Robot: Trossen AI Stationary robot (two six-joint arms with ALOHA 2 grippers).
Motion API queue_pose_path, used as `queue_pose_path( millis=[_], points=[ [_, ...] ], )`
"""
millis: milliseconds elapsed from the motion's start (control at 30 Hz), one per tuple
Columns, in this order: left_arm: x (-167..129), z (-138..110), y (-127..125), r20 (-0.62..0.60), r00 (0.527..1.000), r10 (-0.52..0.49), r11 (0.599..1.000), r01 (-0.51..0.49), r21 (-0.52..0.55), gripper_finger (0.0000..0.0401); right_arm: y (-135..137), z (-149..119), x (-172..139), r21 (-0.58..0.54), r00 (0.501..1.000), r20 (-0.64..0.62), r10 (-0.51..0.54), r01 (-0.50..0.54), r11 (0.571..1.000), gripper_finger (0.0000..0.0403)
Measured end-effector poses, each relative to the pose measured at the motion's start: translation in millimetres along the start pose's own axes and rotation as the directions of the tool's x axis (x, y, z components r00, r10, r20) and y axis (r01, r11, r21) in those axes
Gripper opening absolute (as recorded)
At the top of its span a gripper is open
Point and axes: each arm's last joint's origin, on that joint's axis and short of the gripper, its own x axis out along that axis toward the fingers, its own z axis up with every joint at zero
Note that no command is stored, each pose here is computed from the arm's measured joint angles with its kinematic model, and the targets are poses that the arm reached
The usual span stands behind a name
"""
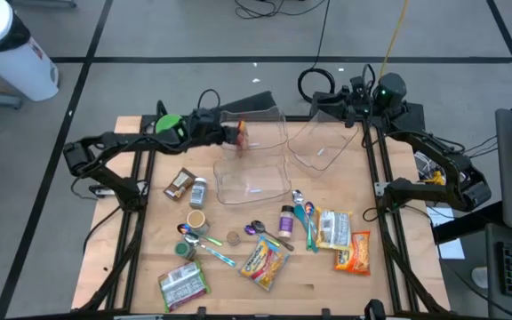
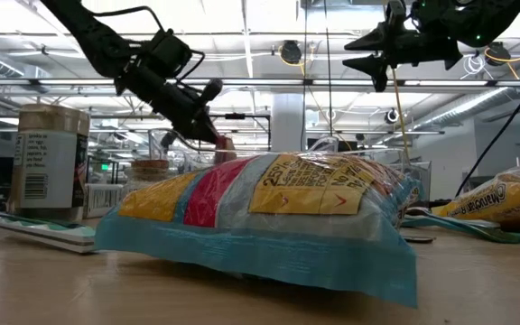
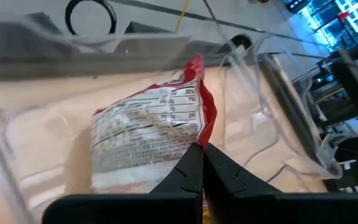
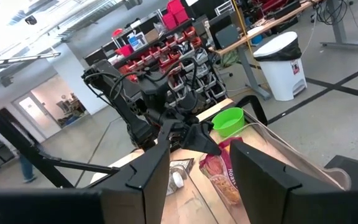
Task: Pick & Place Food Item
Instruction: Put the red noodle pack into the top left transparent bin
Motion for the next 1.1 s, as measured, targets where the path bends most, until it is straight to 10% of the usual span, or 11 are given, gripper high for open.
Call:
queue_pose_path(
  millis=[1100],
  points=[
    [-29,7,24,-0.101,0.975,0.196,0.98,-0.194,0.032,0.0013,3,-4,11,0.001,1.0,0.003,-0.027,0.027,1.0,0.016]
  ],
)
